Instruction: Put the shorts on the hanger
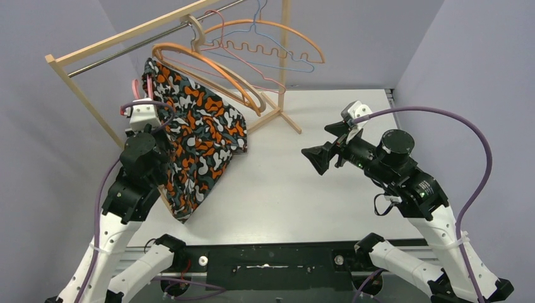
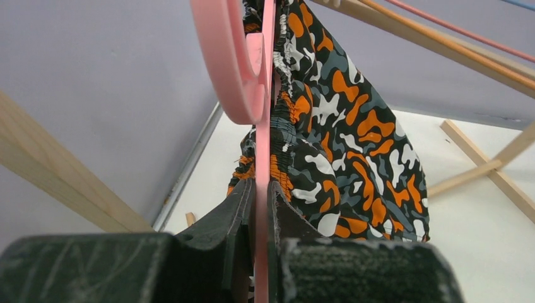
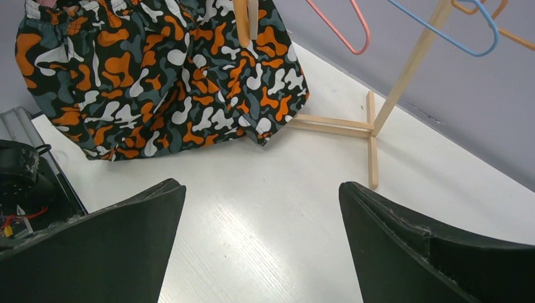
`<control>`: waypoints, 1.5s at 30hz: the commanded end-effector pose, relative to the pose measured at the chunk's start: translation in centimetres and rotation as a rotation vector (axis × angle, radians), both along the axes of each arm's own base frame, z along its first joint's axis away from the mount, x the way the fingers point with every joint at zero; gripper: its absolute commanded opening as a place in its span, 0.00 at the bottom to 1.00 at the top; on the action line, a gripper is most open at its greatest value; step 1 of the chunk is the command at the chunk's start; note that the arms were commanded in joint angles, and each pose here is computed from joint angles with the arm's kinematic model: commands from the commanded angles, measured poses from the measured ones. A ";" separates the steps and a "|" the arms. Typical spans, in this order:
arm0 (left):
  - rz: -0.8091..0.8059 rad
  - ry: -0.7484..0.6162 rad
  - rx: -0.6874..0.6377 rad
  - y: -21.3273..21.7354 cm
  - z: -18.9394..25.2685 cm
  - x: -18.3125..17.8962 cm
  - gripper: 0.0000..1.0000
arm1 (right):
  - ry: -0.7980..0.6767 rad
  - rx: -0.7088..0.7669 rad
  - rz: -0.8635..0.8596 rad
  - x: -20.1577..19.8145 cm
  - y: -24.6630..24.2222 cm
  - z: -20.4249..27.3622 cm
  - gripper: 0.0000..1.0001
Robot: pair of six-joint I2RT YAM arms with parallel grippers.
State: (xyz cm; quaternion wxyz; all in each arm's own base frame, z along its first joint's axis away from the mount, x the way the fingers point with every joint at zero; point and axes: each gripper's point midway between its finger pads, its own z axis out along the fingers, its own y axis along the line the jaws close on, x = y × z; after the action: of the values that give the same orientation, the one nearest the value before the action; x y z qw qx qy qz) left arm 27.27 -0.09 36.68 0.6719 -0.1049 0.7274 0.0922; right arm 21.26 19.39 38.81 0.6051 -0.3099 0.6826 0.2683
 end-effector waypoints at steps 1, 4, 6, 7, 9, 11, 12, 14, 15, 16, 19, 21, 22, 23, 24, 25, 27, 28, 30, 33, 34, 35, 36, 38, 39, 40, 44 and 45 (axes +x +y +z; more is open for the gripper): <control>0.110 -0.225 -0.044 1.7 7.6 0.2 0.00 | -0.077 0.043 -0.020 0.6 -0.1 2.8 0.98; 0.143 -0.247 -0.023 2.0 8.4 0.8 0.00 | -0.079 0.050 -0.011 0.5 0.1 2.9 0.98; 0.166 -0.282 0.000 2.3 9.1 0.9 0.00 | -0.080 0.052 -0.008 0.4 0.1 3.0 0.97; 0.174 -0.302 0.017 2.5 9.5 0.9 0.00 | -0.081 0.050 -0.008 0.3 0.0 3.0 0.98; 0.196 -0.321 0.043 2.8 10.2 1.0 0.00 | -0.090 0.047 -0.010 0.2 -0.1 3.1 0.98; 0.222 -0.320 0.051 3.1 11.0 1.1 0.00 | -0.096 0.047 -0.015 0.1 -0.3 3.2 0.98; 0.226 -0.321 0.059 3.1 11.3 1.2 0.00 | -0.100 0.044 -0.016 0.0 -0.4 3.2 0.98; 0.228 -0.333 0.065 3.1 11.8 1.2 0.00 | -0.103 0.044 -0.020 0.0 -0.5 3.1 0.98; 0.227 -0.336 0.067 3.1 11.9 1.2 0.00 | -0.102 0.044 -0.020 0.0 -0.5 3.0 0.98; 0.221 -0.337 0.073 3.0 11.9 1.3 0.00 | -0.100 0.044 -0.020 0.0 -0.5 2.9 0.98; 0.207 -0.340 0.090 2.8 11.9 1.5 0.00 | -0.095 0.041 -0.020 0.1 -0.5 2.7 0.97; 0.220 -0.346 0.116 2.9 12.2 1.6 0.00 | -0.096 0.041 -0.021 0.1 -0.5 2.6 0.98; 0.229 -0.351 0.118 3.0 12.4 1.6 0.00 | -0.097 0.041 -0.021 0.0 -0.5 2.7 0.98; 0.237 -0.353 0.120 3.1 12.6 1.6 0.00 | -0.099 0.043 -0.021 0.0 -0.5 2.8 0.97; 0.240 -0.357 0.122 3.1 12.8 1.7 0.00 | -0.097 0.041 -0.020 0.0 -0.5 2.7 0.97; 0.237 -0.361 0.119 3.1 13.0 1.7 0.00 | -0.099 0.040 -0.020 -0.1 -0.6 2.7 0.98; 0.232 -0.363 0.112 2.8 13.0 2.1 0.00 | -0.097 0.038 -0.023 0.0 -0.6 2.5 0.98; 0.233 -0.361 0.108 2.8 13.0 2.3 0.00 | -0.097 0.037 -0.024 0.0 -0.6 2.4 0.98; 0.241 -0.351 0.107 2.7 12.7 2.6 0.00 | -0.092 0.034 -0.024 -0.1 -0.7 2.1 0.98; 0.253 -0.339 0.097 2.6 12.7 3.1 0.00 | -0.090 0.032 -0.025 -0.2 -0.8 1.9 0.98; 0.252 -0.340 0.089 2.6 12.8 3.3 0.00 | -0.092 0.031 -0.026 -0.2 -0.8 1.9 0.98; 0.250 -0.340 0.080 2.5 12.9 3.4 0.00 | -0.094 0.031 -0.025 -0.3 -0.9 1.9 0.98; 0.249 -0.341 0.074 2.4 13.1 3.5 0.00 | -0.096 0.029 -0.026 -0.4 -0.9 1.9 0.98; 0.248 -0.342 0.065 2.2 13.3 3.9 0.00 | -0.097 0.025 -0.028 -0.4 -1.1 1.8 0.98; 0.249 -0.345 0.062 2.2 13.4 3.9 0.00 | -0.097 0.022 -0.028 -0.5 -1.1 1.7 0.98; 0.249 -0.347 0.064 2.2 13.5 4.0 0.00 | -0.096 0.020 -0.029 -0.5 -1.2 1.6 0.98; 0.251 -0.354 0.066 2.1 14.0 4.2 0.00 | -0.088 0.015 -0.030 -0.7 -1.3 0.9 0.98; 0.255 -0.354 0.067 2.2 14.1 4.2 0.00 | -0.086 0.014 -0.028 -0.7 -1.3 0.8 0.98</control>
State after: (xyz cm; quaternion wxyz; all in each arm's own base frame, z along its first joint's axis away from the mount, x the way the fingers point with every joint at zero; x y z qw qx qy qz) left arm 32.88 1.33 45.43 0.7284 -0.1400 0.6345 0.2175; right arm 20.53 18.42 38.80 0.6207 -0.3119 0.6721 0.2562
